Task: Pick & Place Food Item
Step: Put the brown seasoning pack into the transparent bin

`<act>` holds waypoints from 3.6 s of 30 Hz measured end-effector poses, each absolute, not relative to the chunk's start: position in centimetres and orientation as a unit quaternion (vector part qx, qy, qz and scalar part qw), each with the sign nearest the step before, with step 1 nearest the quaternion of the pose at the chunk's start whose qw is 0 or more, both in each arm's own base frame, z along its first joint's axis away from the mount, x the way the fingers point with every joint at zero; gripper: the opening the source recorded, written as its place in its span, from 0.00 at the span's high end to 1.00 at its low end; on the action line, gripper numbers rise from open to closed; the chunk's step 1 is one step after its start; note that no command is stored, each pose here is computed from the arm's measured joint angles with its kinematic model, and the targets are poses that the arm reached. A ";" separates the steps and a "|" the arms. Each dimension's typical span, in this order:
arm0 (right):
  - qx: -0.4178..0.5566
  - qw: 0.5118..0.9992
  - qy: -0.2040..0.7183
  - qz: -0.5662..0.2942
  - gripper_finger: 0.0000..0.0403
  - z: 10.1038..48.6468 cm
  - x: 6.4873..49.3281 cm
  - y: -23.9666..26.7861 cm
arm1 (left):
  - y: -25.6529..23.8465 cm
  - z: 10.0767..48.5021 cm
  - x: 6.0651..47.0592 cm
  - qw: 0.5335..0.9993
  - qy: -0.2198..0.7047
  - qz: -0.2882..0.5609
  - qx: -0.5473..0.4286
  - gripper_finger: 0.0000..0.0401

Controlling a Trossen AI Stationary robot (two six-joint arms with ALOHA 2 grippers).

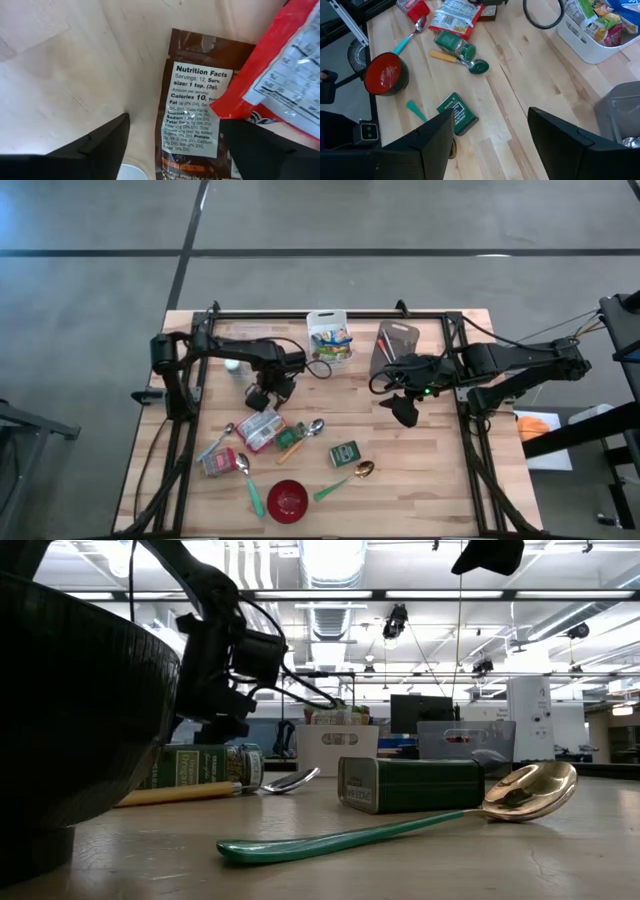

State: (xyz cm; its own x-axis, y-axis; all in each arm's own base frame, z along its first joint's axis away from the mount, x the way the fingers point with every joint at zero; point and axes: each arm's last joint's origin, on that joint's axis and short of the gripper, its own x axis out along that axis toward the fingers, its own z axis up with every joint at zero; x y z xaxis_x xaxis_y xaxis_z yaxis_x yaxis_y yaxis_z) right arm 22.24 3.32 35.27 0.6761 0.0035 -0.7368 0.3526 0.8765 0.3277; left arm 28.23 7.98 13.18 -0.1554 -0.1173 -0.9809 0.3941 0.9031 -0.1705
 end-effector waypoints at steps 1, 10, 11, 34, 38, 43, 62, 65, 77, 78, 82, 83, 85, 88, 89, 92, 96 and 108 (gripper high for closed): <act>0.228 0.887 0.390 -0.098 0.38 35.3 22.2 3.3 | 7.9 13.1 28.2 0.642 0.735 -0.195 0.102 0.25; 0.226 0.887 0.391 -0.098 0.38 35.3 22.2 3.3 | 7.8 12.5 28.3 0.648 0.729 -0.180 0.125 0.59; 0.227 0.887 0.391 -0.098 0.38 35.3 22.2 3.3 | 7.8 12.5 28.3 0.649 0.728 -0.180 0.126 0.64; 0.249 0.885 0.374 -0.122 0.38 35.7 22.3 3.2 | 7.9 16.0 29.1 0.710 0.701 -0.068 0.018 1.00; 0.260 0.887 0.358 -0.131 0.38 36.2 22.3 3.2 | 7.8 17.9 28.7 0.734 0.677 -0.043 0.012 1.00; 0.283 0.900 0.306 -0.126 0.38 37.0 23.0 3.2 | 7.7 20.2 28.1 0.762 0.647 0.006 -0.023 1.00; 0.307 0.924 0.093 -0.207 0.38 37.0 30.2 3.5 | 7.1 34.3 26.0 0.954 0.189 0.142 -0.185 1.00; 0.308 0.920 0.054 -0.237 0.38 37.3 31.0 3.2 | 7.2 35.5 26.1 0.961 0.134 0.139 -0.199 1.00; 0.271 0.908 0.102 -0.303 0.38 39.6 33.2 1.7 | 6.9 35.6 27.7 0.958 0.116 0.126 -0.232 1.00; 0.269 0.907 0.105 -0.306 0.38 39.8 33.5 1.7 | 6.8 35.6 27.8 0.957 0.117 0.125 -0.233 1.00; 0.261 0.904 0.123 -0.317 0.38 40.3 34.3 1.3 | 6.5 35.7 28.0 0.958 0.110 0.119 -0.237 1.00; 0.258 0.903 0.128 -0.319 0.38 40.4 34.6 1.3 | 6.4 35.7 28.0 0.958 0.110 0.117 -0.237 1.00; 0.257 0.901 0.132 -0.323 0.38 40.6 35.0 1.1 | 6.3 35.8 28.1 0.960 0.102 0.113 -0.235 1.00; 0.247 0.899 0.147 -0.330 0.38 40.8 35.7 0.9 | 6.1 36.0 28.2 0.961 0.095 0.108 -0.234 1.00; 0.246 0.898 0.149 -0.332 0.39 41.0 35.9 0.8 | 6.1 36.0 28.2 0.962 0.095 0.107 -0.234 1.00; 0.240 0.896 0.160 -0.338 0.44 41.2 36.2 0.6 | 6.0 36.0 28.2 0.962 0.094 0.104 -0.234 1.00; 0.224 0.899 0.166 -0.339 0.58 41.9 36.5 0.4 | 5.8 36.0 28.3 0.963 0.095 0.101 -0.231 1.00; 0.213 0.899 0.177 -0.339 0.96 41.6 36.3 0.3 | 5.7 36.3 28.3 0.965 0.088 0.096 -0.227 1.00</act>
